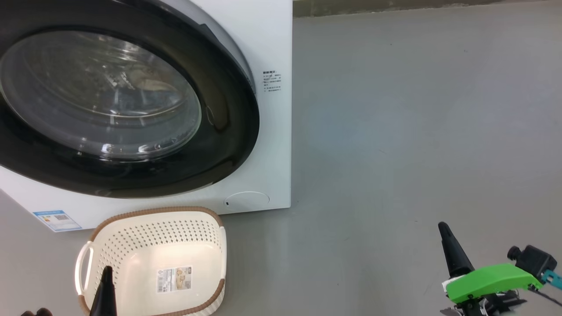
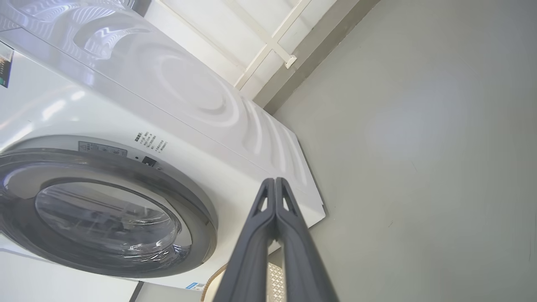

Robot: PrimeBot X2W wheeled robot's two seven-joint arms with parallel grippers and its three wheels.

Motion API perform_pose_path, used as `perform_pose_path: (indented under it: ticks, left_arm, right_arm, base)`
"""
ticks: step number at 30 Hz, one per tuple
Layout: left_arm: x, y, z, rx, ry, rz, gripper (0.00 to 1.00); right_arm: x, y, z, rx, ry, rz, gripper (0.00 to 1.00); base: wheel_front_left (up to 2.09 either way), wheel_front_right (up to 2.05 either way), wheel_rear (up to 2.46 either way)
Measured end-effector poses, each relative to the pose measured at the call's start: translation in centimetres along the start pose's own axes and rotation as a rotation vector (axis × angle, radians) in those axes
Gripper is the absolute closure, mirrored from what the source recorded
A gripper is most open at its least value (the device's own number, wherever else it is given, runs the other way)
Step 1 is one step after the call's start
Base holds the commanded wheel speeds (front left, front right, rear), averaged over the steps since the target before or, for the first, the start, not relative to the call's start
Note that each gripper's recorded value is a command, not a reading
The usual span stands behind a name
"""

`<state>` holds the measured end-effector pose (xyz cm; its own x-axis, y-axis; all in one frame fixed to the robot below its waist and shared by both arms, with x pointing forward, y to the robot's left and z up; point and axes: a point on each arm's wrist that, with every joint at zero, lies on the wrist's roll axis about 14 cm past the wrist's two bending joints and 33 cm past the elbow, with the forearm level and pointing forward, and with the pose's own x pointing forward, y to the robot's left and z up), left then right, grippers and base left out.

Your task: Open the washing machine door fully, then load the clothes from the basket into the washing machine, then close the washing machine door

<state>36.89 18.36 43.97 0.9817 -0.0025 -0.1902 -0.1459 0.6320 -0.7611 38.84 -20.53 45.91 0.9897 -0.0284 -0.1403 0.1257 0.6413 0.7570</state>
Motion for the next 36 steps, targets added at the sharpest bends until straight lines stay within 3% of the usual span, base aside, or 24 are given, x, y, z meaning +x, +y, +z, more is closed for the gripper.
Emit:
perform_pose_path:
  ticks: [36]
  left_arm:
    - [0.0,-1.1,1.3,-0.363,-0.009,-0.029,1.00]
  right_arm:
    - [-0.4,1.1,1.0,0.372,-0.015,0.025,1.00]
  base:
    - [0.00,0.00,0.00]
